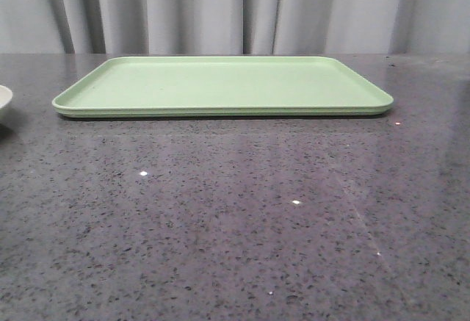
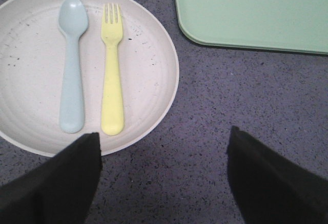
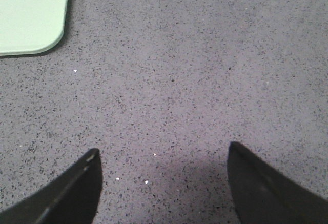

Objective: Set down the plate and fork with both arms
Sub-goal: 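Move the left gripper over the white plate and open it, then lower the left gripper and grasp the white plate's rim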

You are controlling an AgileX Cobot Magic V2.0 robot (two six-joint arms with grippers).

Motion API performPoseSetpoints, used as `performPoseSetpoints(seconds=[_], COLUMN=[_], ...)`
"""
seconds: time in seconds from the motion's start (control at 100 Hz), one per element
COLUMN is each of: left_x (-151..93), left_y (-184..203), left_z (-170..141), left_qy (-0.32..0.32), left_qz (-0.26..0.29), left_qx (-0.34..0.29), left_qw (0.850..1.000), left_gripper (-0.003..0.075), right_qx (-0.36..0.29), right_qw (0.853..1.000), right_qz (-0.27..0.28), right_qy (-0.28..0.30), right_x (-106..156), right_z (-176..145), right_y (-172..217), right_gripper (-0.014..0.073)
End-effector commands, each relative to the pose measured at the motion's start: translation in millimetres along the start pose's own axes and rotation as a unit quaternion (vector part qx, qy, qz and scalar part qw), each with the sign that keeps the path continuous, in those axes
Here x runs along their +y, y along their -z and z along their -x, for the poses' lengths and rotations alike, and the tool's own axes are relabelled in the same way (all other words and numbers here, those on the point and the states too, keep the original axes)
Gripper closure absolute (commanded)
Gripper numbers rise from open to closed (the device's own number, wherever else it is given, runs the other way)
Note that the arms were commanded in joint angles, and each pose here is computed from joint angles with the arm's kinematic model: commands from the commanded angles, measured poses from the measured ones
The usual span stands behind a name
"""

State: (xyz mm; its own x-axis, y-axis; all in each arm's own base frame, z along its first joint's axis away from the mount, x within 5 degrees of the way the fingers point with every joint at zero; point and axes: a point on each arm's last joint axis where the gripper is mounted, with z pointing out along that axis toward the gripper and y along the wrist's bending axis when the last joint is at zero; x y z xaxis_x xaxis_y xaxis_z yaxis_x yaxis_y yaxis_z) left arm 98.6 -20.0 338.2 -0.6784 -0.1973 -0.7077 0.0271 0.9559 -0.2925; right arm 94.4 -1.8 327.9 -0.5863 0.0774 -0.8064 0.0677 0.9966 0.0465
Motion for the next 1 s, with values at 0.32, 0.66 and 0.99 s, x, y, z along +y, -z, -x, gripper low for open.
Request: performPoseSetpoints(seconds=[0.32, 0.66, 0.99], left_x=[1.8, 13.3, 43.8], left_y=[5.9, -3.6, -12.4], left_z=[15.5, 46.2, 91.3], left_qy=[-0.02, -0.042, -0.022], left_qz=[0.025, 0.11, 0.199], left_qx=[-0.051, -0.045, -0.058], left_qw=[0.998, 0.992, 0.978], left_gripper=[0.0174, 0.0174, 0.0174], right_qx=[-0.046, -0.045, -0.041], right_qw=[0.999, 0.999, 0.999], right_qz=[0.001, 0.001, 0.001], right_qy=[0.002, 0.002, 0.002], right_x=[0.6, 0.6, 0.5], right_z=[15.3, 15.2, 14.5], right_y=[4.9, 4.9, 4.8], right_gripper=[0.0039, 0.0039, 0.0039])
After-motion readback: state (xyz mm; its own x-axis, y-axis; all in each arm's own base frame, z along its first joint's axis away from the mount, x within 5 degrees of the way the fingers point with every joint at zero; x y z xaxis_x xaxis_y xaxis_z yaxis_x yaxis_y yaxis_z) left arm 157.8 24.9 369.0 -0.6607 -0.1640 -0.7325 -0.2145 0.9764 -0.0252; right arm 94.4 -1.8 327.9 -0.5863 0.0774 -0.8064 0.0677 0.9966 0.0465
